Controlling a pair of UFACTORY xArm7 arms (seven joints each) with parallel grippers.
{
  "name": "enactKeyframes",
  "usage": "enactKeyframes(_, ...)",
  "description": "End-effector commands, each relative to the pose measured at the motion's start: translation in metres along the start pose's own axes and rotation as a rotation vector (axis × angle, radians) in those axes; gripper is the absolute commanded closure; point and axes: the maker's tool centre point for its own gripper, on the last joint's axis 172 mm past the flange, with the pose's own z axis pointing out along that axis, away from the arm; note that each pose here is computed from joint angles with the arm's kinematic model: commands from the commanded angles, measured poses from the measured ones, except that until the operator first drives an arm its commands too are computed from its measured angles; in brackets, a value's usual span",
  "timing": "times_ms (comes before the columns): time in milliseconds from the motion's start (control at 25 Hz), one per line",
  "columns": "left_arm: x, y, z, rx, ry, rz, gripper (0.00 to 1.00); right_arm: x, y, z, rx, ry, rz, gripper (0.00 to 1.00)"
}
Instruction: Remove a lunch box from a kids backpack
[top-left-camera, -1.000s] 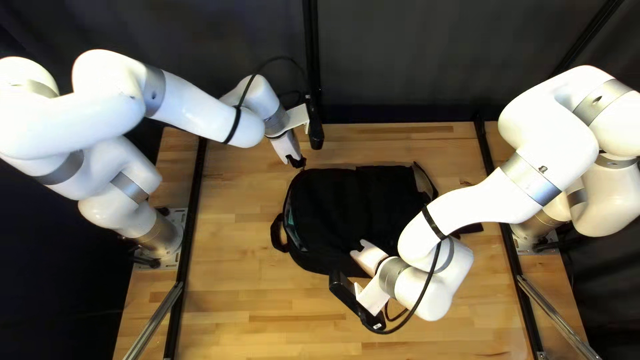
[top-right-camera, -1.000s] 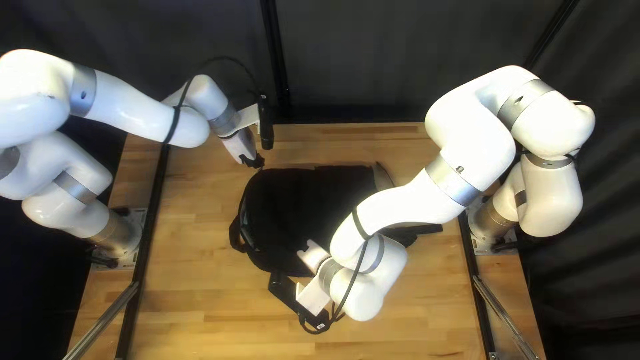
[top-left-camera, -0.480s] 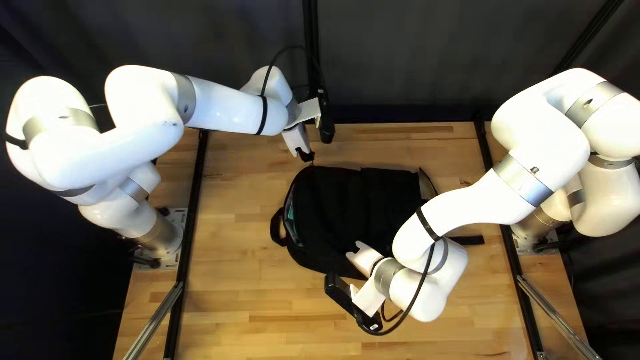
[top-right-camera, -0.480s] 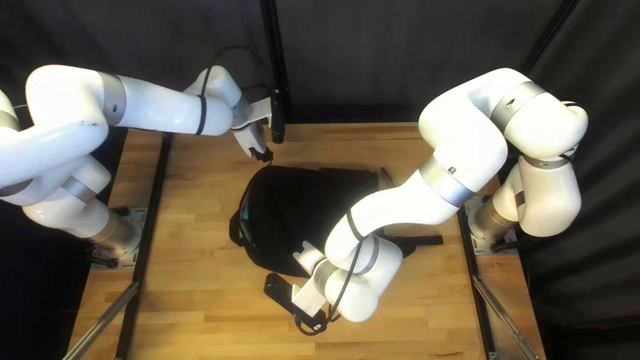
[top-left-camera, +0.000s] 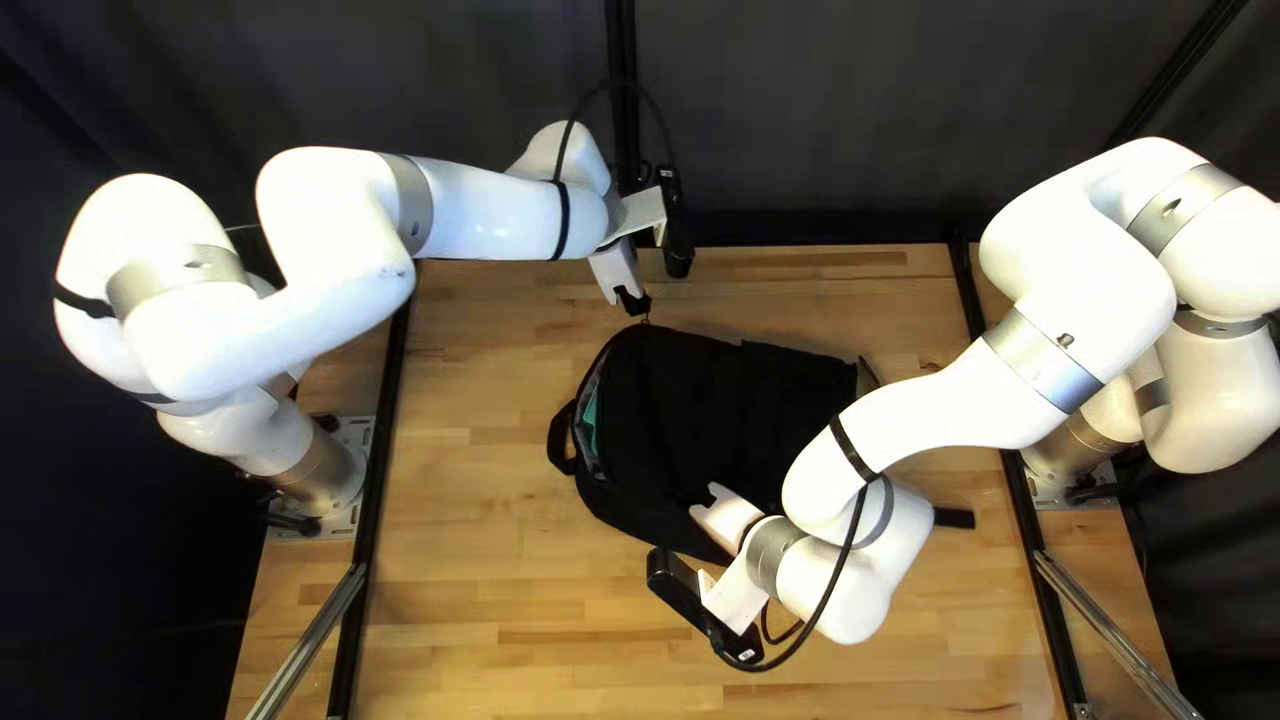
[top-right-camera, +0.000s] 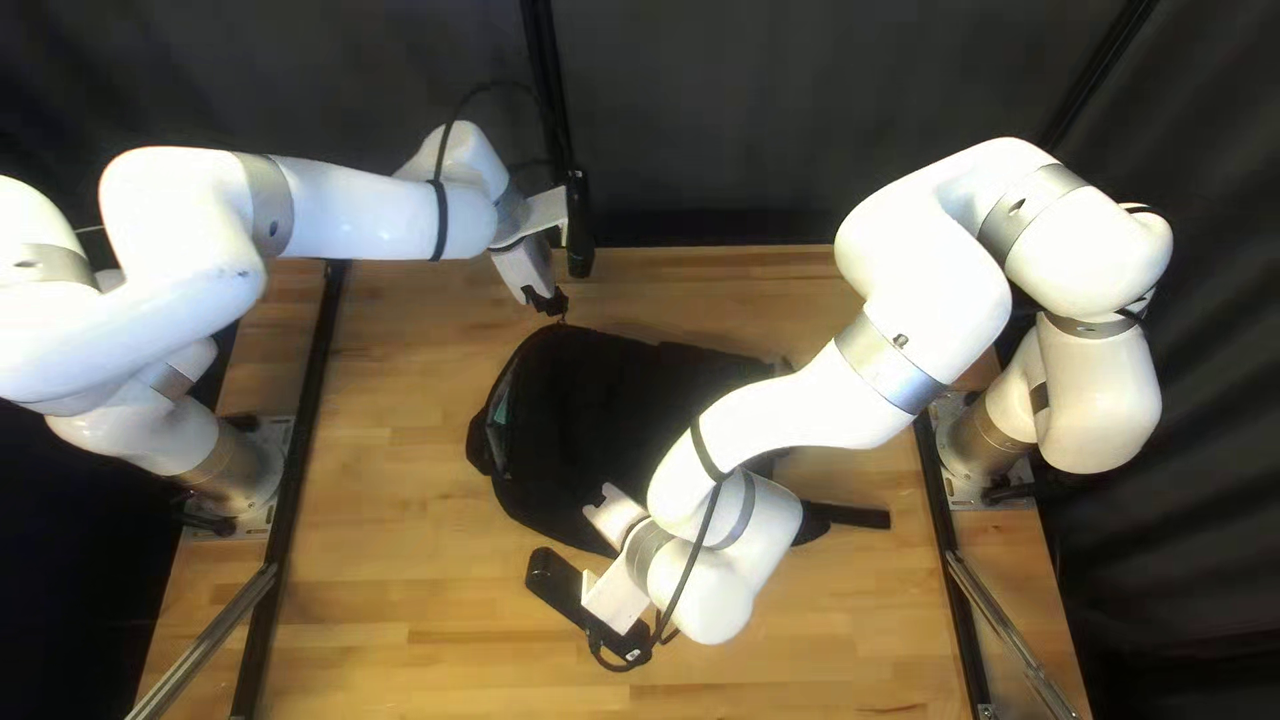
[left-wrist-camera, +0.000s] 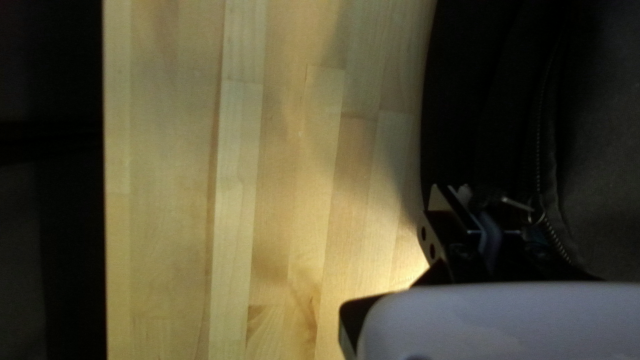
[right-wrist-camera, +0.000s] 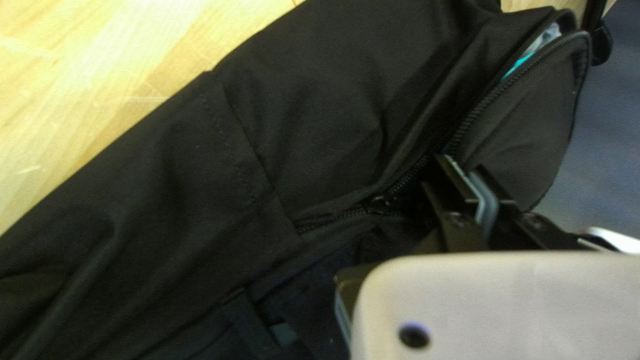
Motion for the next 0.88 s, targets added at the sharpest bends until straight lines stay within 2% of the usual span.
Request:
enactKeyframes(40,-0.019,-0.002,-0.026,0.018,0.003,-0.003,0.00,-0.001,0.001,-0.001,0.001,-0.003,0.002,1.00)
enactKeyframes(240,-0.059,-0.001,-0.075,0.067,0.015,-0.020,0.00,-0.009,-0.001,-0.008,0.000,-0.008,0.000,1.00)
enactKeyframes(440,-0.100,0.018,-0.104,0.112,0.031,-0.038,0.00,-0.024,-0.011,-0.015,0.008,-0.028,-0.017,1.00)
enactKeyframes(720,-0.128,0.061,-0.106,0.143,0.044,-0.047,0.00,-0.058,-0.030,-0.031,0.022,-0.074,-0.032,1.00)
enactKeyframes(880,-0.127,0.084,-0.097,0.145,0.040,-0.038,0.00,-0.099,-0.046,-0.045,0.027,-0.102,-0.051,1.00)
